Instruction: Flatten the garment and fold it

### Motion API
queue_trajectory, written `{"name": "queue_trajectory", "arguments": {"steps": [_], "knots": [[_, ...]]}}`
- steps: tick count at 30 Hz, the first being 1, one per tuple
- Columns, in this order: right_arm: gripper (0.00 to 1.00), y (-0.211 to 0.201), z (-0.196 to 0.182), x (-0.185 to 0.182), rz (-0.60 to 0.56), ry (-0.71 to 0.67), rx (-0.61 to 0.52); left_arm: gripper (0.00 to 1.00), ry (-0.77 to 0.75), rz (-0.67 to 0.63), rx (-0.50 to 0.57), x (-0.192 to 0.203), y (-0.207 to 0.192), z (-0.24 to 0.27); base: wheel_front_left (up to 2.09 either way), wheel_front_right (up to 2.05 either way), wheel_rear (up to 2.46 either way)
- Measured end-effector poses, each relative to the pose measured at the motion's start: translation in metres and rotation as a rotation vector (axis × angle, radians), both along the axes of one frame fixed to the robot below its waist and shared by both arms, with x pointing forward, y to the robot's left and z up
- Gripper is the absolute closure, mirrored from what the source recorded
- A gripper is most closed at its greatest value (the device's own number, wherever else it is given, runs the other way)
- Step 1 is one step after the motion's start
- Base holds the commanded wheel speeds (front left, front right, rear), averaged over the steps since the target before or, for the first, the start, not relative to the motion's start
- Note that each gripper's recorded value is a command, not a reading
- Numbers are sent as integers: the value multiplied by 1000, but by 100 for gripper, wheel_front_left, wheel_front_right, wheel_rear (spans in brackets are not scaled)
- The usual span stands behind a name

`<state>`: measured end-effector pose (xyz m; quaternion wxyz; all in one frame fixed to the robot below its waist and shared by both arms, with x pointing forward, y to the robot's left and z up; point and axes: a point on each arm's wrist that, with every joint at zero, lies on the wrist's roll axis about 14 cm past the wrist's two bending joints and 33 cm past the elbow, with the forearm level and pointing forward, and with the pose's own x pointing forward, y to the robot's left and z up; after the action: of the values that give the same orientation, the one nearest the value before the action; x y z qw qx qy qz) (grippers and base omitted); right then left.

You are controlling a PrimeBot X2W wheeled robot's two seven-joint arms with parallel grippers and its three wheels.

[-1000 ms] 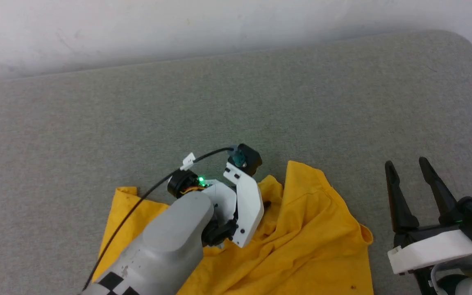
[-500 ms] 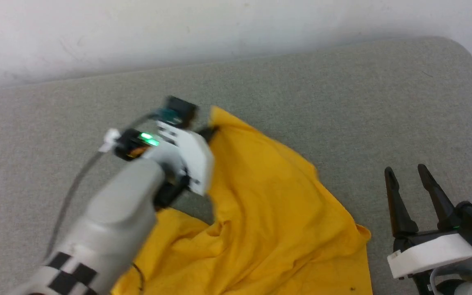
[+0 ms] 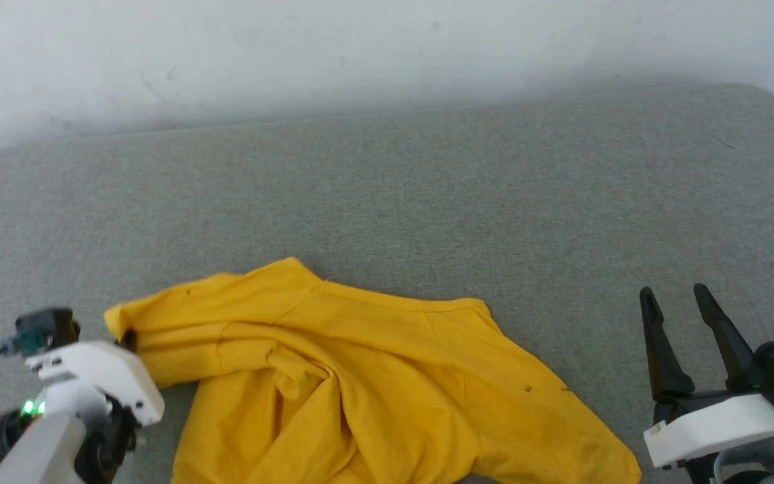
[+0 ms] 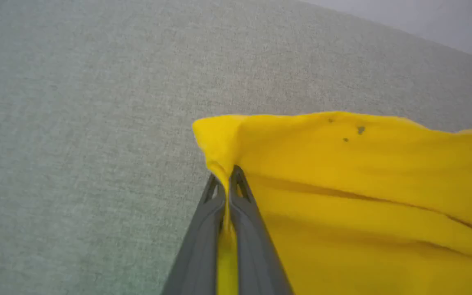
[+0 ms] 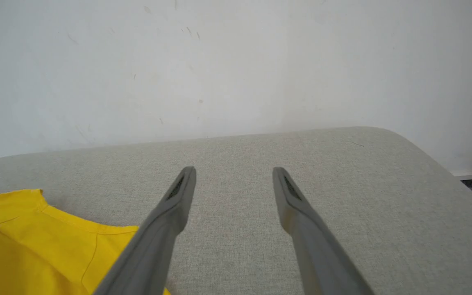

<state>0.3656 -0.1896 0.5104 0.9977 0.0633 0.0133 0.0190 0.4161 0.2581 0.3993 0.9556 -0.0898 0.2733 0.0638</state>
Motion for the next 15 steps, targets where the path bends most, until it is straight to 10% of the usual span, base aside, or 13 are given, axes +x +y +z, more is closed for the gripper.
{"name": "queue_trajectory", "arguments": {"steps": [4,5,6,15], "knots": [[0,3,3,4,12,-6,-3,94,13,58,-48,-25,5,-11,0,0,0],[0,5,4,5,16,-9,-3,58,7,61,-54,-28,4,-11,0,0,0],[0,6,4,6,21,-10,-3,0,-9,64,-64,-29,1,-9,0,0,0],[0,13,17,3,44,-34,-13,0,-229,68,-48,-27,-3,42,0,0,0]]}}
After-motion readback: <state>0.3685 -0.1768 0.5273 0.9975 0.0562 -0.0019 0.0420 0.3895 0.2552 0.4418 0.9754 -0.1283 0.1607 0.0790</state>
